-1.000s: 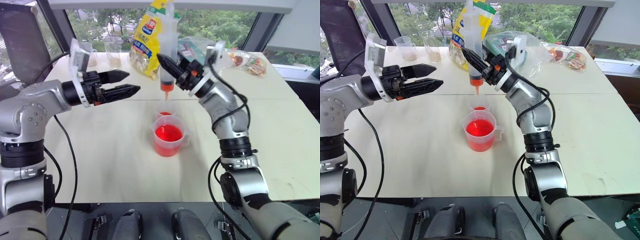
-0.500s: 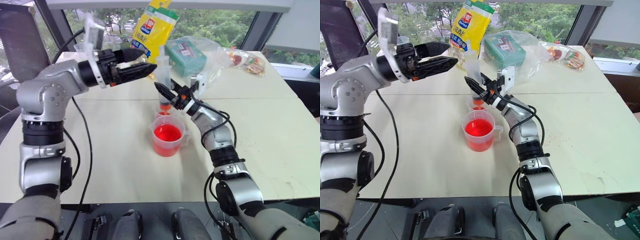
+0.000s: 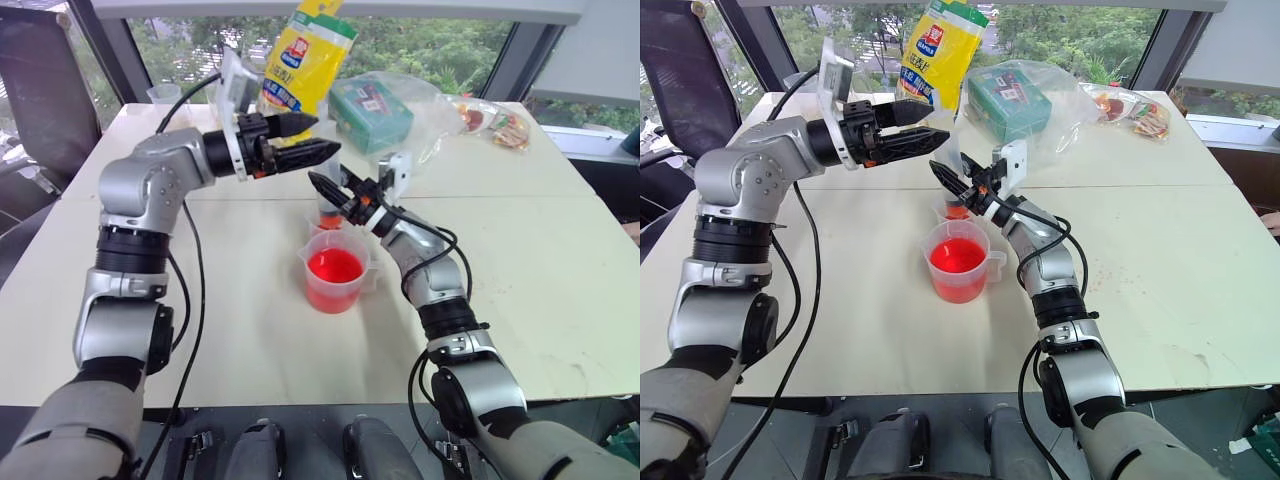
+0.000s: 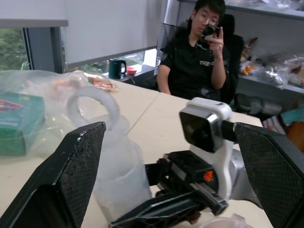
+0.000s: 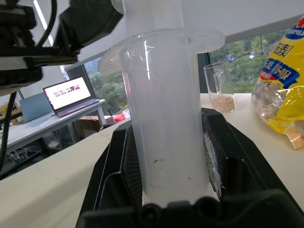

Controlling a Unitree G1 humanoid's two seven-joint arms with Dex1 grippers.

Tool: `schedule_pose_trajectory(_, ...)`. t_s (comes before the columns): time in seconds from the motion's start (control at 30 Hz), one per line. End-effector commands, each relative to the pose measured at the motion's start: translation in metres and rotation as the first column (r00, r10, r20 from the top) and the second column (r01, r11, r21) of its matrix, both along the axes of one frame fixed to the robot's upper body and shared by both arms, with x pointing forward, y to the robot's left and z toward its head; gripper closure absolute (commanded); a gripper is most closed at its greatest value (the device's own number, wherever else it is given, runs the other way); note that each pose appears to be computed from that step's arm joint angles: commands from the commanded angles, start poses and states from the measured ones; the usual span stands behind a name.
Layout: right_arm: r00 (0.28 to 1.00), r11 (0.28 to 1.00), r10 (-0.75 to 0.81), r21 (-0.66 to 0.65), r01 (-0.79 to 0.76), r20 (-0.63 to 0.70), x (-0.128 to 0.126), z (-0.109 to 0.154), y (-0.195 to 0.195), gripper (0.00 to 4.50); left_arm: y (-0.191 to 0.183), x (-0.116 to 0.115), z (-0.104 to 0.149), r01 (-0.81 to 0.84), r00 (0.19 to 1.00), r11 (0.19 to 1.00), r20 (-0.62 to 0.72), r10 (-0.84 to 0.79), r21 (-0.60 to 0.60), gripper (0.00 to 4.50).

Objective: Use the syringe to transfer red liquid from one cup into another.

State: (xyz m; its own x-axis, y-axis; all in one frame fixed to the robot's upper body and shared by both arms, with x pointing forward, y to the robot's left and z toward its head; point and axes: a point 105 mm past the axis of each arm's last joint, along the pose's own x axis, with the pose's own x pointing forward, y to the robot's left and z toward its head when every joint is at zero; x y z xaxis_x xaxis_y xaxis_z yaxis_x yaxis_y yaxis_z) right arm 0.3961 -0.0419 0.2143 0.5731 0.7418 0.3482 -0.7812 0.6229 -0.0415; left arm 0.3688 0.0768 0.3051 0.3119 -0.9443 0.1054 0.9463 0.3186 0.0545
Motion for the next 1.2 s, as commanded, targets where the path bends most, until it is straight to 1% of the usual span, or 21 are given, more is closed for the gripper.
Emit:
schedule_pose_trajectory(0.03, 0.995, 1.000, 0.017, 0.017, -0.018, 0.094, -0.007, 0.027, 0.003, 3.13, -0.002, 0.001, 0.015, 0.005, 0.998, 1.000, 0.061, -0.005, -0.005, 0.06)
schedule_pose_trajectory(0.23, 0.995, 1.000, 0.024, 0.002, -0.024, 0.098, -0.008, 0.027, 0.004, 3.13, -0.012, 0.008, 0.017, 0.030, 0.998, 0.999, 0.052, -0.028, -0.026, 0.06)
schedule_pose_trajectory(0.27, 0.995, 1.000, 0.024, 0.000, -0.024, 0.098, -0.008, 0.027, 0.003, 3.13, -0.015, 0.008, 0.016, 0.040, 0.998, 0.999, 0.049, -0.038, -0.027, 0.29)
schedule_pose_trajectory(0.33, 0.995, 1.000, 0.024, -0.004, -0.023, 0.098, -0.008, 0.027, 0.003, 3.13, -0.019, 0.009, 0.015, 0.057, 0.998, 0.998, 0.036, -0.055, -0.034, 0.92)
schedule_pose_trajectory(0.4, 0.995, 1.000, 0.023, -0.009, -0.022, 0.099, -0.008, 0.027, 0.003, 3.13, -0.022, 0.010, 0.014, 0.066, 0.998, 0.997, 0.025, -0.065, -0.040, 1.89)
schedule_pose_trajectory(0.43, 0.995, 1.000, 0.023, -0.010, -0.022, 0.099, -0.008, 0.027, 0.003, 3.13, -0.024, 0.011, 0.012, 0.070, 0.997, 0.997, 0.023, -0.069, -0.036, 2.54)
schedule_pose_trajectory(0.53, 0.995, 1.000, 0.024, -0.014, -0.023, 0.101, -0.008, 0.026, 0.003, 3.13, -0.028, 0.012, 0.010, 0.075, 0.997, 0.997, 0.019, -0.075, -0.029, 3.90)
schedule_pose_trajectory(0.57, 0.994, 1.000, 0.025, -0.015, -0.024, 0.103, -0.008, 0.027, 0.003, 3.13, -0.028, 0.012, 0.009, 0.077, 0.997, 0.997, 0.018, -0.077, -0.027, 4.46)
schedule_pose_trajectory(0.73, 0.992, 1.000, 0.028, -0.015, -0.026, 0.119, -0.010, 0.031, 0.003, 3.13, -0.031, 0.011, 0.005, 0.088, 0.996, 0.996, 0.011, -0.088, -0.007, 4.46)
schedule_pose_trajectory(0.87, 0.989, 1.000, 0.026, -0.009, -0.025, 0.147, -0.011, 0.042, -0.001, 3.13, -0.031, 0.008, -0.004, 0.112, 0.994, 0.994, -0.009, -0.112, 0.013, 4.46)
schedule_pose_trajectory(1.2, 0.981, 0.999, 0.043, 0.011, -0.046, 0.192, -0.018, 0.064, -0.001, 3.13, -0.031, 0.009, -0.022, 0.105, 0.994, 0.994, -0.044, -0.103, 0.042, 4.46)
